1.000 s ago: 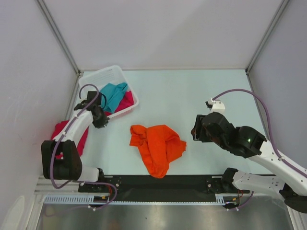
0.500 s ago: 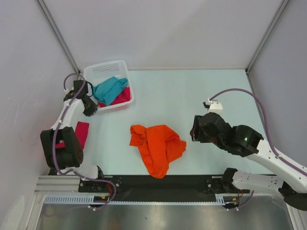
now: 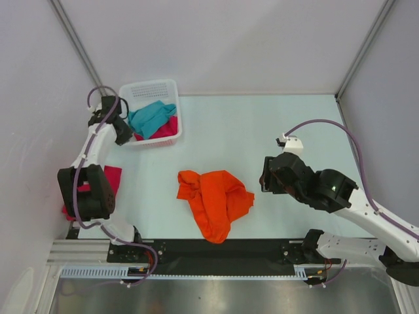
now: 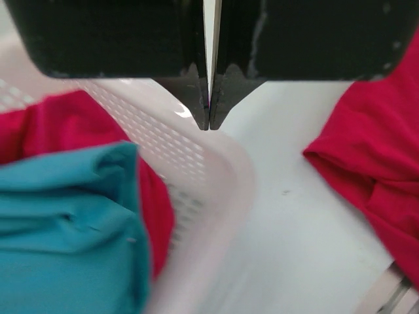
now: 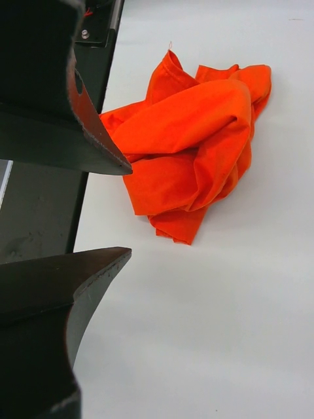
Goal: Fold and stack the t-shirts
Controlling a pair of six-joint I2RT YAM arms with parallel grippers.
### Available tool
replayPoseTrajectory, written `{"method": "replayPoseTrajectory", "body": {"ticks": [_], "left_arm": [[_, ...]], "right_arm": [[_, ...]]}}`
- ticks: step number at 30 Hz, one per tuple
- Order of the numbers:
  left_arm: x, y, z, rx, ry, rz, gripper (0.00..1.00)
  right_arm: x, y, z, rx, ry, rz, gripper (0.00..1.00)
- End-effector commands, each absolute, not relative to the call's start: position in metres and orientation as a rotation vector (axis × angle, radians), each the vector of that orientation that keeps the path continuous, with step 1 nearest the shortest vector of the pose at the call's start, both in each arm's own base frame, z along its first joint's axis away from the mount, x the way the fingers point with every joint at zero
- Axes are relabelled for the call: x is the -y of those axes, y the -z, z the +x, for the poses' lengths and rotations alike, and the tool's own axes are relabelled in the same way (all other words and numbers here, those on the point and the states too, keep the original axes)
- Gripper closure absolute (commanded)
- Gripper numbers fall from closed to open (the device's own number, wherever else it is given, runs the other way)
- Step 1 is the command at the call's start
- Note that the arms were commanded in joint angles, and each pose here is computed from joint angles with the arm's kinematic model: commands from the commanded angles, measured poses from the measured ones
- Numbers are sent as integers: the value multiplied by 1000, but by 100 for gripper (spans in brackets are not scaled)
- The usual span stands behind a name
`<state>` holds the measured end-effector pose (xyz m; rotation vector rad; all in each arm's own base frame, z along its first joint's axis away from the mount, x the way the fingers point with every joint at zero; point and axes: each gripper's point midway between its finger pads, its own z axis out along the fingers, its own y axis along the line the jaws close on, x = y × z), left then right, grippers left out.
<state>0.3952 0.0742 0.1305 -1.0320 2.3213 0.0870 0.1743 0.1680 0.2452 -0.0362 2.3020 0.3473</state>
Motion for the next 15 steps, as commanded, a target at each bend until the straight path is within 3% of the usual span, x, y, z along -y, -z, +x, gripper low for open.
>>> {"method": "replayPoseTrajectory", "body": {"ticks": [1, 8, 15], "left_arm": [[-10, -214, 420, -2203, -45, -669, 94], [54, -239, 419, -2177, 66, -479, 93], [155, -188, 435, -2334, 209, -155, 95]], "right_arm": [[-172, -251, 179, -2281, -348, -40, 46], [-183, -252, 183, -2277, -372, -49, 46], [-192, -253, 182, -2279, -389, -58, 47]]}}
